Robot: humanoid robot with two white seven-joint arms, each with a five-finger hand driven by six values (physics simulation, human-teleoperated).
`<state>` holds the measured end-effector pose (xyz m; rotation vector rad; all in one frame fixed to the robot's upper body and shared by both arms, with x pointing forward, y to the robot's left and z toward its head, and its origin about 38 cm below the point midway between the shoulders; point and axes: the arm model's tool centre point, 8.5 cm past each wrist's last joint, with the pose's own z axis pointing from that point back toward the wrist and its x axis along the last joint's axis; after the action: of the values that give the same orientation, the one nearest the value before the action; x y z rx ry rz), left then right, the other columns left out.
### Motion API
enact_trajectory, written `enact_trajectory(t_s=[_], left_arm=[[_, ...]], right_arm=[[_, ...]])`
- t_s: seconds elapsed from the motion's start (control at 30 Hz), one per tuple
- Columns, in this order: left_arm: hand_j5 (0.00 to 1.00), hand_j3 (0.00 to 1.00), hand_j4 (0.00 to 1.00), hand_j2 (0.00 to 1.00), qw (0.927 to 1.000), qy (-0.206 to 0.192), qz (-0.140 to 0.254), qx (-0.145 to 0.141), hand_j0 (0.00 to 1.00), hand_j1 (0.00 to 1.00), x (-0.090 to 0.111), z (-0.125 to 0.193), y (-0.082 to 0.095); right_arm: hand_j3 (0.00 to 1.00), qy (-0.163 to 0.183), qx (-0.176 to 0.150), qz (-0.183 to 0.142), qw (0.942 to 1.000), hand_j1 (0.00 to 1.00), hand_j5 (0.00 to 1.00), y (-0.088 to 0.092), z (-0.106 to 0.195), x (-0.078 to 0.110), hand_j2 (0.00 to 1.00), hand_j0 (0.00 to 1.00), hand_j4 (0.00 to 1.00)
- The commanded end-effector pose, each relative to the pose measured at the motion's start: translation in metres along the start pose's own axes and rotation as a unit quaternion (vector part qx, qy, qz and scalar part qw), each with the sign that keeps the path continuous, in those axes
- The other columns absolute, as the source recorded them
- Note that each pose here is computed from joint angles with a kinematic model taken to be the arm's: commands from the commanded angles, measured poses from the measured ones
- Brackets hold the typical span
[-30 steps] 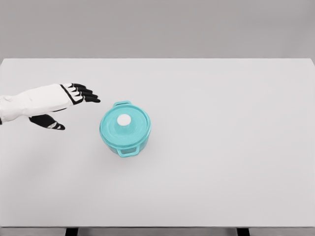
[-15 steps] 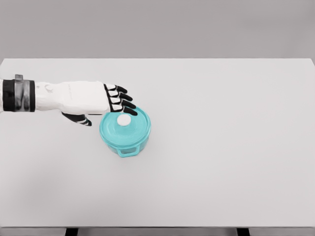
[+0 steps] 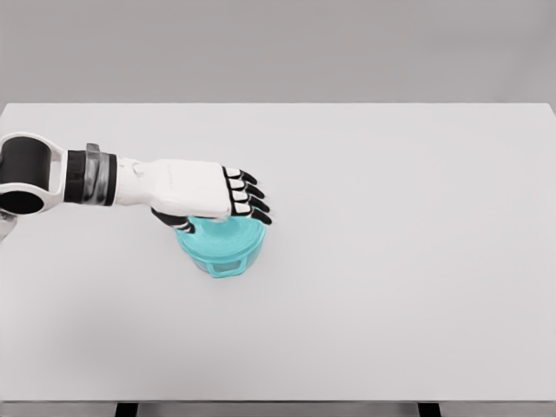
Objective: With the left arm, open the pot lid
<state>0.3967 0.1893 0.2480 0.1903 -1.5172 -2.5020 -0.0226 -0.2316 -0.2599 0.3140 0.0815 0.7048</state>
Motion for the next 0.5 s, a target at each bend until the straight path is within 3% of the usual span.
enact_trajectory(t_s=[0.0,0.23,0.33,0.47], left_arm=[[0.96,0.96,0.96,0.96,0.9997,0.017,0.007,-0.019,0.96,0.96,-0.008,-0.0012,-0.0115],[0.92,0.92,0.92,0.92,0.999,0.032,0.011,-0.027,0.92,0.92,-0.0116,-0.0027,-0.014],[0.83,0.83,0.83,0.83,0.999,0.035,0.007,-0.026,0.83,0.83,-0.0132,-0.0014,-0.0098],[0.83,0.83,0.83,0.83,0.9988,0.04,0.011,-0.027,0.83,0.83,-0.014,-0.003,-0.0112]], right_arm=[[1.0,0.0,0.0,0.0,1.0,1.0,1.0,-0.0006,0.0002,0.0006,1.0,1.0,1.0],[1.0,0.0,0.0,0.0,1.0,1.0,1.0,-0.0007,0.0002,0.0006,1.0,1.0,1.0],[1.0,0.0,0.0,0.0,1.0,1.0,1.0,-0.0007,0.0002,0.0006,1.0,1.0,1.0],[1.0,0.0,0.0,0.0,1.0,1.0,1.0,0.0,0.0,-0.0001,1.0,1.0,1.0]])
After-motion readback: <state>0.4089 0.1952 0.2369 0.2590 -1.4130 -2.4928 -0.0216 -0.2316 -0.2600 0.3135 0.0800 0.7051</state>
